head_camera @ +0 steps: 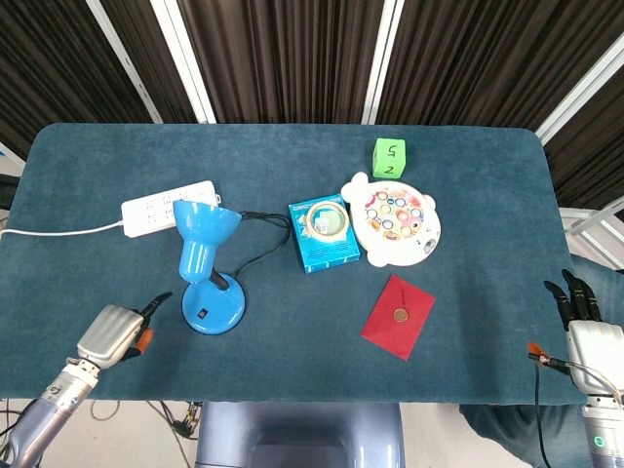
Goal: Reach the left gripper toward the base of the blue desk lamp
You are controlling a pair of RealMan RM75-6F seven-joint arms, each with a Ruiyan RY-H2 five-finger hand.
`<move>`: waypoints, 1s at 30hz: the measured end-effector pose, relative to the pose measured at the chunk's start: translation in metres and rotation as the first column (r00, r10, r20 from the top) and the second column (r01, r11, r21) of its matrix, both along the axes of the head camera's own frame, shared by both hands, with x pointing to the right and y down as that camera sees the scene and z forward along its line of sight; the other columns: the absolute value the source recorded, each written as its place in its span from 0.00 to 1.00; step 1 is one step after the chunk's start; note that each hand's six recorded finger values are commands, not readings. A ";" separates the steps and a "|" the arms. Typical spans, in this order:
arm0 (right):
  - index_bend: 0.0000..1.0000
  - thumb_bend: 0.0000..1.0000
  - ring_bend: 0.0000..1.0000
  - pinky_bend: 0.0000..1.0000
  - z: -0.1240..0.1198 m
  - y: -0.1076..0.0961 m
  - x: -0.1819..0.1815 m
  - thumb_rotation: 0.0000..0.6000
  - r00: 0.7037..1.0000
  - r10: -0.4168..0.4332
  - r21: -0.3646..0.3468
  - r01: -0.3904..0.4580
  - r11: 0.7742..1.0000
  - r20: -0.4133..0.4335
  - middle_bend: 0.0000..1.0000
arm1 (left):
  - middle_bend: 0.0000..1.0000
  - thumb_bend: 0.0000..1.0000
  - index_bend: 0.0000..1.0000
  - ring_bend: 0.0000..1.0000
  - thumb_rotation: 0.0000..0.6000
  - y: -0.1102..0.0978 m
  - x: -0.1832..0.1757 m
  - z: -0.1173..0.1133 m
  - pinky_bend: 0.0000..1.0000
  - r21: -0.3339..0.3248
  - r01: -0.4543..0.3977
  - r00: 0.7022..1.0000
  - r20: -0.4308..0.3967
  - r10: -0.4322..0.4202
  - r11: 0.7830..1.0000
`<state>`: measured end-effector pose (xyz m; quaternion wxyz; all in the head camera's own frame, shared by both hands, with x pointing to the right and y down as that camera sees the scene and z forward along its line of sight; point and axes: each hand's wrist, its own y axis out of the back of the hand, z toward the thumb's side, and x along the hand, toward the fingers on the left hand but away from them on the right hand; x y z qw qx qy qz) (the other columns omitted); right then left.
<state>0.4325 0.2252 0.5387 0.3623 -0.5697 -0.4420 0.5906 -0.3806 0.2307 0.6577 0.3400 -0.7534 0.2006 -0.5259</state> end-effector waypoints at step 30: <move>0.15 0.19 0.06 0.87 0.000 0.000 0.004 1.00 0.999 0.037 0.005 -0.037 0.999 -0.006 0.02 | 0.70 0.59 0.09 0.65 1.00 0.017 0.043 0.033 0.85 -0.096 -0.090 0.996 0.009 0.091 0.991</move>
